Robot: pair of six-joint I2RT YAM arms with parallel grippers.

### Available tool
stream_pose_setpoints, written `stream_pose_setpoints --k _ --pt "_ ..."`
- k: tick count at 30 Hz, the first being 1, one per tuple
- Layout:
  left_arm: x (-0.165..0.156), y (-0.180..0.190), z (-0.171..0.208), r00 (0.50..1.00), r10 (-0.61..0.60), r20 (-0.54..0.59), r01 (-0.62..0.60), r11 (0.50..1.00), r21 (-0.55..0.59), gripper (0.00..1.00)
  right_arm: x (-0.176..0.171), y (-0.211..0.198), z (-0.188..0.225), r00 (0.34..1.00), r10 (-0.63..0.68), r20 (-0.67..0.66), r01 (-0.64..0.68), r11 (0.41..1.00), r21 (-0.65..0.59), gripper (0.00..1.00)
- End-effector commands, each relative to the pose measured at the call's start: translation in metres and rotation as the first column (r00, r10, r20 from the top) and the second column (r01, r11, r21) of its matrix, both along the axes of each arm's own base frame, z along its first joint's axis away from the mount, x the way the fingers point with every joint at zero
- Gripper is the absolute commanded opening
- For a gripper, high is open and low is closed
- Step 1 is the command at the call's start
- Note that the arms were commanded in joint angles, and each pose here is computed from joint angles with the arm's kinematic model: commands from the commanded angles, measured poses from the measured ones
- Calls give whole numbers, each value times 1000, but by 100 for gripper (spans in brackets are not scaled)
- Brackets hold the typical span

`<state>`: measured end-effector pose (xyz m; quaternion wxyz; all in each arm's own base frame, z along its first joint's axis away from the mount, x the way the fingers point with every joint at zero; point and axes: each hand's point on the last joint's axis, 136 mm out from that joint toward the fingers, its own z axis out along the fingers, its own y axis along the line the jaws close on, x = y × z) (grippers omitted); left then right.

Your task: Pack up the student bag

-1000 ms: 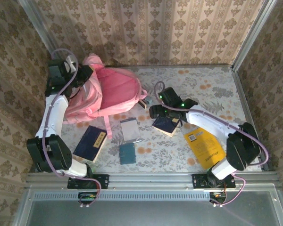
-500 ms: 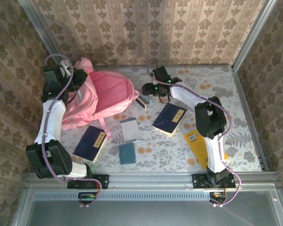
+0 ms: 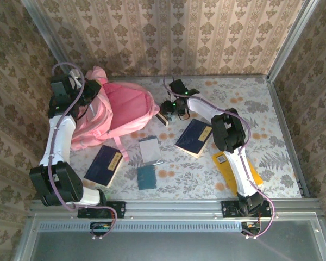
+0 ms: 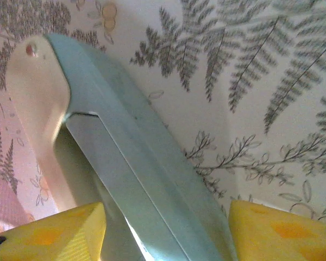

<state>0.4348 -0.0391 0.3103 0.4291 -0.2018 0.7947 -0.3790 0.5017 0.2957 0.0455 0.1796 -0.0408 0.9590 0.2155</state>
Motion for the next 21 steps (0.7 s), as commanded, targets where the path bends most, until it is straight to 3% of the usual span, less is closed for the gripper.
stream_pose_setpoints --k 1,13,21 --pt "0 -5 43 990 -32 139 33 999 -3 0 -20 12 -3 998 44 -37 -43 999 32 61" --pt "-3 -10 41 989 -44 139 46 999 -11 0 -44 -1 -21 998 56 -29 -59 992 -115 39" --pt "-10 -32 42 985 -102 140 99 995 28 0 -68 -26 -3 999 -4 45 12 986 -165 35"
